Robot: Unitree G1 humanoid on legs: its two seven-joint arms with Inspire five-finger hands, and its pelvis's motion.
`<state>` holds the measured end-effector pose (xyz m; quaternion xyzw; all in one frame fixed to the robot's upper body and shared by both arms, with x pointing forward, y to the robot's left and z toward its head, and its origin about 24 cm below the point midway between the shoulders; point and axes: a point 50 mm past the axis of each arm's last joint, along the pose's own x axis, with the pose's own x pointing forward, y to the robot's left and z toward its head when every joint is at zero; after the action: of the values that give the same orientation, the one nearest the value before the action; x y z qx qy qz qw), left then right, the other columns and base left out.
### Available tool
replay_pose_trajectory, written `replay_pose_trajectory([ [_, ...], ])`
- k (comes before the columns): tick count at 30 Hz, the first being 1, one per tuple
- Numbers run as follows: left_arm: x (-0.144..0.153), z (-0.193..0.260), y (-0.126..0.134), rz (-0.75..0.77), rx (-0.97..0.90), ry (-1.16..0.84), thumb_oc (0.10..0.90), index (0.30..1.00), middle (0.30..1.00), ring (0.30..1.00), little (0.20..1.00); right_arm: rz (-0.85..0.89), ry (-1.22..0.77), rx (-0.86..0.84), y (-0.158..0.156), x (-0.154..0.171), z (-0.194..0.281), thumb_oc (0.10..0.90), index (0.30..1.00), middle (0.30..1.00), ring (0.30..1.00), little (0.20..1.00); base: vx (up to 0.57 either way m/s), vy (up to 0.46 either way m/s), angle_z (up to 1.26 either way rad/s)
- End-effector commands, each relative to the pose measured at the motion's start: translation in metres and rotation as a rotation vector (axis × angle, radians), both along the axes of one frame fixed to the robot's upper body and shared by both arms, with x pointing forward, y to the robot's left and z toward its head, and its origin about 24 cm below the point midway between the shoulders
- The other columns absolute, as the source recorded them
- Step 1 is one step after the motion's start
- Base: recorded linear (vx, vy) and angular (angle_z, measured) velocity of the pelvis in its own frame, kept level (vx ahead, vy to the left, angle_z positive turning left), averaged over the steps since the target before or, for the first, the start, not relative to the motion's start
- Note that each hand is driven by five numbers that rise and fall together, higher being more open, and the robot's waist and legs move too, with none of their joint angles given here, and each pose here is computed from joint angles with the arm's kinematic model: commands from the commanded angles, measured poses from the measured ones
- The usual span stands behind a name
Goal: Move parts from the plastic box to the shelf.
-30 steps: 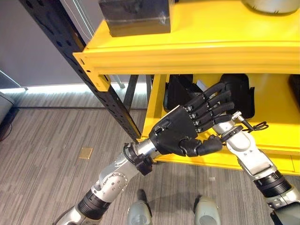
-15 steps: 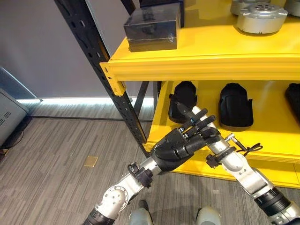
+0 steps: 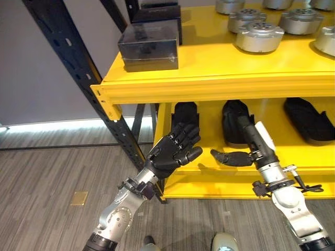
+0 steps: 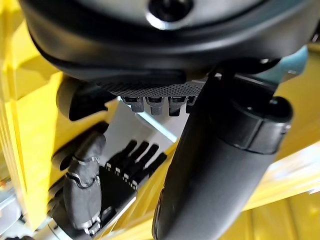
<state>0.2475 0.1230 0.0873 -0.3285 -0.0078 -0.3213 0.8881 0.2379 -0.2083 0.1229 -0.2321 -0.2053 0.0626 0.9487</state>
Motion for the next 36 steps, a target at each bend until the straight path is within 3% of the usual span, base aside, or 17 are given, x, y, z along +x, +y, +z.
replay_pose_trajectory([
  [1, 0.008, 0.057, 0.011, 0.099, -0.078, -0.277, 0.900, 1.000, 1.000, 1.000, 1.000, 0.054, -0.352, 0.082, 0.004, -0.011, 0.062, 0.900, 1.000, 1.000, 1.000, 1.000, 0.04, 0.003, -0.53],
  [10, 0.005, 0.059, 0.028, 0.136, -0.068, -0.319, 0.900, 1.000, 1.000, 1.000, 1.000, -0.060, -0.306, 0.075, -0.019, -0.016, 0.057, 0.900, 1.000, 1.000, 1.000, 1.000, 0.02, -0.004, -0.23],
  [20, 0.008, 0.040, 0.027, 0.135, -0.105, -0.200, 0.900, 1.000, 1.000, 1.000, 1.000, -0.117, -0.013, 0.136, -0.036, 0.004, 0.011, 0.900, 1.000, 1.000, 1.000, 1.000, 0.02, -0.011, -0.05],
  [36, 0.004, 0.025, 0.017, 0.041, -0.094, -0.146, 0.900, 1.000, 1.000, 1.000, 1.000, -0.153, 0.093, 0.167, -0.041, 0.005, -0.017, 0.900, 1.000, 1.000, 1.000, 1.000, 0.00, -0.008, 0.01],
])
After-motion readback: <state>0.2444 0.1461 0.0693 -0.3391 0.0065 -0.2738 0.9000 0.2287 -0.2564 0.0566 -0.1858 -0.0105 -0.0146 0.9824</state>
